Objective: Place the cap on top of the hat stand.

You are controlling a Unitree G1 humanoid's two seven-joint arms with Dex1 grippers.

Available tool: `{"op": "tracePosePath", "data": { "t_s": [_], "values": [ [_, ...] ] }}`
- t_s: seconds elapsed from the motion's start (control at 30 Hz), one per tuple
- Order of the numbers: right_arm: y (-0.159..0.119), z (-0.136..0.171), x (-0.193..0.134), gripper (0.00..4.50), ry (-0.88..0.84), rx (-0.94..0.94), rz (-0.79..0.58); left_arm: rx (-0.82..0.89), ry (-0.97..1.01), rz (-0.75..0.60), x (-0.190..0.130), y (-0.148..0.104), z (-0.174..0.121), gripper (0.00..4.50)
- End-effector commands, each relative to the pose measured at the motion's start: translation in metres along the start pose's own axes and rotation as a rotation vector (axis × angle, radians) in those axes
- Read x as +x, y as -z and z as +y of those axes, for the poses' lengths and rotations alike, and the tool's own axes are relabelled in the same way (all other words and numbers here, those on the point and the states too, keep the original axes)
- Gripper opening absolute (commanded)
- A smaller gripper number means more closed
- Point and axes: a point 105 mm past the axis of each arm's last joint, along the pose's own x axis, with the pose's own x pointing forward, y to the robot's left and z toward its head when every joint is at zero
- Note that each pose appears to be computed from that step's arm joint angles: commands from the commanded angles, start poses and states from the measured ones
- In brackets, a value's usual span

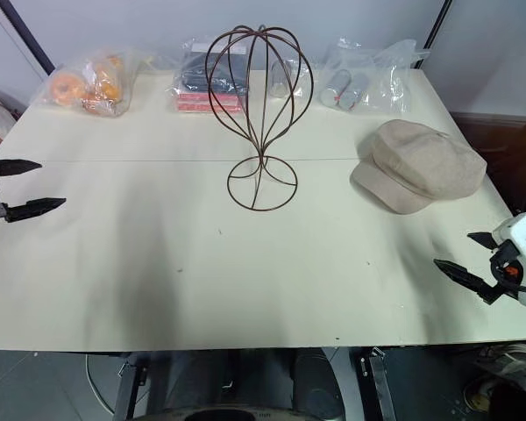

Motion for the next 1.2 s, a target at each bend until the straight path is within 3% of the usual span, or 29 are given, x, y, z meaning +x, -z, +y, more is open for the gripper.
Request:
{"op": "tracePosePath", "data": {
  "t_s": [0.03,0.5,0.7,0.87,1.0,1.2],
  "values": [
    [-0.012,-0.004,-0.007,4.46,0.032,-0.033,-0.041,0.038,-0.019,-0.019,-0.004,-0.009,0.006,4.44],
    [-0.021,-0.022,-0.002,4.46,0.120,-0.114,0.015,-0.004,-0.039,-0.071,0.004,-0.019,0.008,4.44],
    [-0.072,-0.005,0.014,4.46,0.144,-0.310,0.026,-0.050,0.346,-0.265,0.005,-0.087,-0.067,4.44],
    [-0.109,0.030,0.041,4.46,0.156,-0.383,-0.043,-0.058,0.527,-0.348,0.007,-0.119,-0.111,4.44],
    [-0.107,0.050,0.076,4.46,0.247,-0.633,0.033,-0.032,0.651,-0.381,0.016,-0.133,-0.139,4.44],
    [-0.090,0.031,0.111,4.46,0.483,-0.759,0.155,-0.019,0.711,-0.415,0.030,-0.144,-0.154,4.44]
  ]
}}
